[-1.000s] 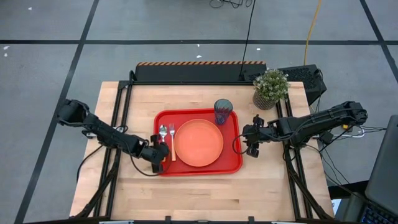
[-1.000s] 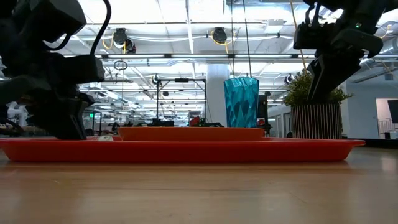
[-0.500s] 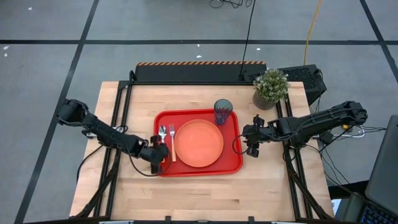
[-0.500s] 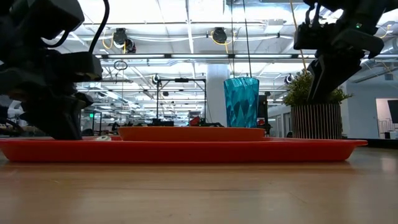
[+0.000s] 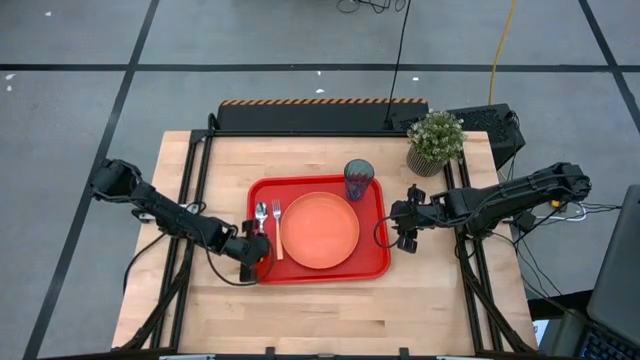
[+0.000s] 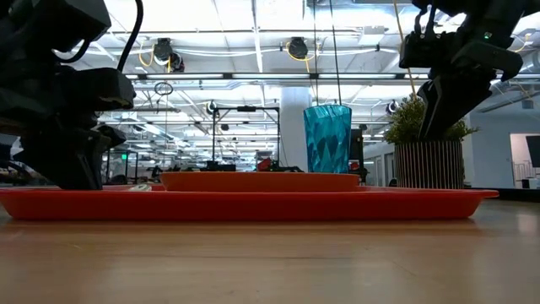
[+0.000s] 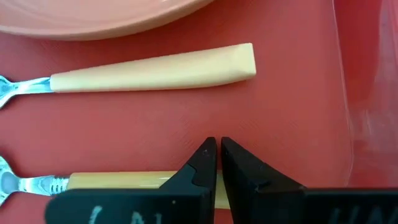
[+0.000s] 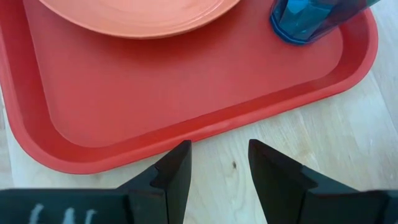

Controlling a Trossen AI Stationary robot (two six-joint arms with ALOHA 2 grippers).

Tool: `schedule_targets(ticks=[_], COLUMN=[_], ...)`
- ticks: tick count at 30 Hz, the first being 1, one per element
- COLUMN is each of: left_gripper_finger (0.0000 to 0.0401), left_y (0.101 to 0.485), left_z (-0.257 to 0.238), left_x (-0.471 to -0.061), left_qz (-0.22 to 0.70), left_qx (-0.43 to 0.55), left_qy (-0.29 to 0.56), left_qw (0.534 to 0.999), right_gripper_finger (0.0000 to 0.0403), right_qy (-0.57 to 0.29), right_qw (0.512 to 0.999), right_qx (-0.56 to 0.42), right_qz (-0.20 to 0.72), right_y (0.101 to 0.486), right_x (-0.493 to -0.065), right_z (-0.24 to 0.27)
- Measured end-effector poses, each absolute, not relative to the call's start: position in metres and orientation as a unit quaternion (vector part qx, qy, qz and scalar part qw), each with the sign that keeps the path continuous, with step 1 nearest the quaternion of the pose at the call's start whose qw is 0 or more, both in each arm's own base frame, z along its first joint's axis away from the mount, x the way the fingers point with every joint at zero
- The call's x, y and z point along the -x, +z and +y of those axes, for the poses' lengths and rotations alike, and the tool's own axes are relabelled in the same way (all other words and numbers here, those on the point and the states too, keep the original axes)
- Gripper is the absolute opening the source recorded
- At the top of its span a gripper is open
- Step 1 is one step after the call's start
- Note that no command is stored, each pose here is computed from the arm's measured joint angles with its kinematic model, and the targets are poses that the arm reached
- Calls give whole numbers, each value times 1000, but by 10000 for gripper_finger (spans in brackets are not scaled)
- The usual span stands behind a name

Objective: Pick and place plate/cup/fork/spoon on tray
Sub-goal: Adjust the the yellow spoon on the orange serving tray, then adjust the the light orange spoon on the orange serving tray

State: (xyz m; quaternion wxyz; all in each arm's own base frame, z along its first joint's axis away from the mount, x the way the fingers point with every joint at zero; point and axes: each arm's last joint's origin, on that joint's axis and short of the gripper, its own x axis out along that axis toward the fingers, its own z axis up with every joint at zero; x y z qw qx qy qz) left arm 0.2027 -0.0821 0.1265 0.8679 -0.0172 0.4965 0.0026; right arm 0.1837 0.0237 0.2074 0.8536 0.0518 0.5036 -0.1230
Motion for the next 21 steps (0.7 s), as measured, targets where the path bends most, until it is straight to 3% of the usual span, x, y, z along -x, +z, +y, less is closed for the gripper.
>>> schedule_targets(ticks=[11,21], left_gripper_finger=[26,26], left_y=[161,162], left_z=[-84,-81], left_x=[-232,-234], left_qz=[437,441], left_qx=[-42,-45], left_qy=[7,14], left_qw=[898,896], right_gripper_finger=[153,153], right_qy=[-122,-122], right_qw=[856,855], right_qx=[-51,-53], right_qz=[500,501], right_y=[208,208], right_x=[-184,-184], right_z=[24,24])
